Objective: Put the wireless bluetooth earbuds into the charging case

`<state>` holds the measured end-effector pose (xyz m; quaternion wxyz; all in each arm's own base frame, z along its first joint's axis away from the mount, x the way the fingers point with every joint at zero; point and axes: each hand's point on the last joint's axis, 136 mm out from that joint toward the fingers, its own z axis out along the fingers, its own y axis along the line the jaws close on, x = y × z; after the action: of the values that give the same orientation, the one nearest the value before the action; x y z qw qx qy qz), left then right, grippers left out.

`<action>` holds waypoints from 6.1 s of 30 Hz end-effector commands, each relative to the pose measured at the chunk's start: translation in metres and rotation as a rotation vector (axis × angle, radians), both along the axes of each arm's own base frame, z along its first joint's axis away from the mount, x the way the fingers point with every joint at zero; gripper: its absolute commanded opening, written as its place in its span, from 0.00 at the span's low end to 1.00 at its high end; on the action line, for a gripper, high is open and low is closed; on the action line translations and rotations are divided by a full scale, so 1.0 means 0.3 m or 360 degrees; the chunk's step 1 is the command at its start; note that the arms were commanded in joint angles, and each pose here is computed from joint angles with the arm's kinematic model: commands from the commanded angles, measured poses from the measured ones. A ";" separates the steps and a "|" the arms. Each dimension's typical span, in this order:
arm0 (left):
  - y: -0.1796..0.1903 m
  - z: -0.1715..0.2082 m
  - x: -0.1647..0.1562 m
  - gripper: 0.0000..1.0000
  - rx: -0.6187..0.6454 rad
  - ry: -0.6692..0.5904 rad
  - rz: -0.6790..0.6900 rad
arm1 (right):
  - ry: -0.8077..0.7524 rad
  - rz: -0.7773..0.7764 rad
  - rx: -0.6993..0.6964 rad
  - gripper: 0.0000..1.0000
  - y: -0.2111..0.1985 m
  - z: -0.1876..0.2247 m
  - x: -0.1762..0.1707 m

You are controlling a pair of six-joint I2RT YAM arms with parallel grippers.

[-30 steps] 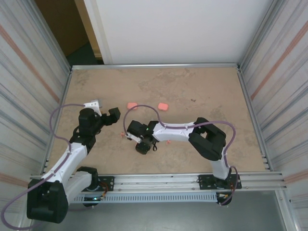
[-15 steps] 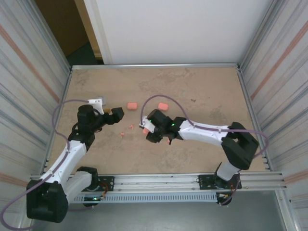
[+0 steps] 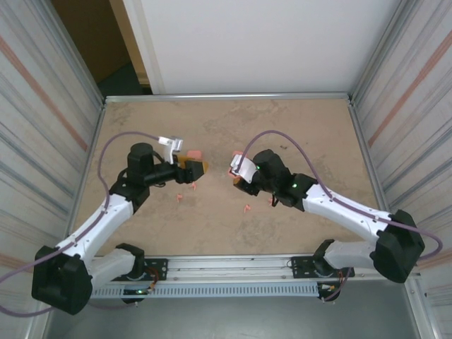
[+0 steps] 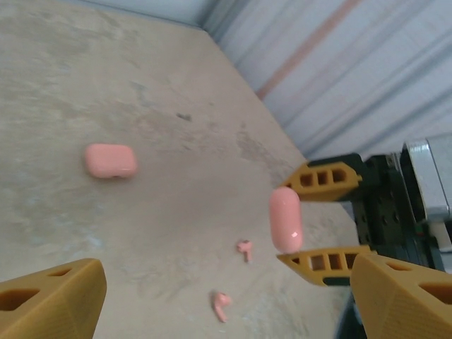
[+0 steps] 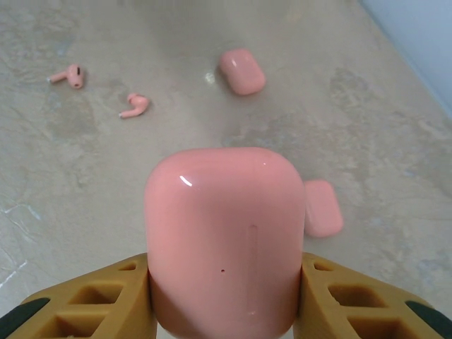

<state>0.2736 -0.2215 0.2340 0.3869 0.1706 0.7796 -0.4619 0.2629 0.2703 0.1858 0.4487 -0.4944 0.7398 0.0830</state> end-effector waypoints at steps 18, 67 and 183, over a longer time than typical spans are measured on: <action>-0.318 0.070 -0.078 0.79 -0.0069 -0.0043 -0.0577 | -0.0248 -0.0088 -0.0021 0.44 -0.099 0.100 0.010; -0.447 0.048 -0.058 0.13 -0.0147 0.0008 -0.0682 | -0.0149 -0.0137 0.0147 0.56 -0.135 0.135 -0.008; -0.160 0.304 -0.268 0.00 -0.0283 -0.1424 -0.0195 | 0.1137 -0.0482 0.0818 0.72 -0.182 -0.031 -0.152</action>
<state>0.1950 -0.2742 0.3226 0.6571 0.3649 0.4875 -0.4444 0.2222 0.2158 0.2007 0.3035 -0.1859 0.8469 0.3951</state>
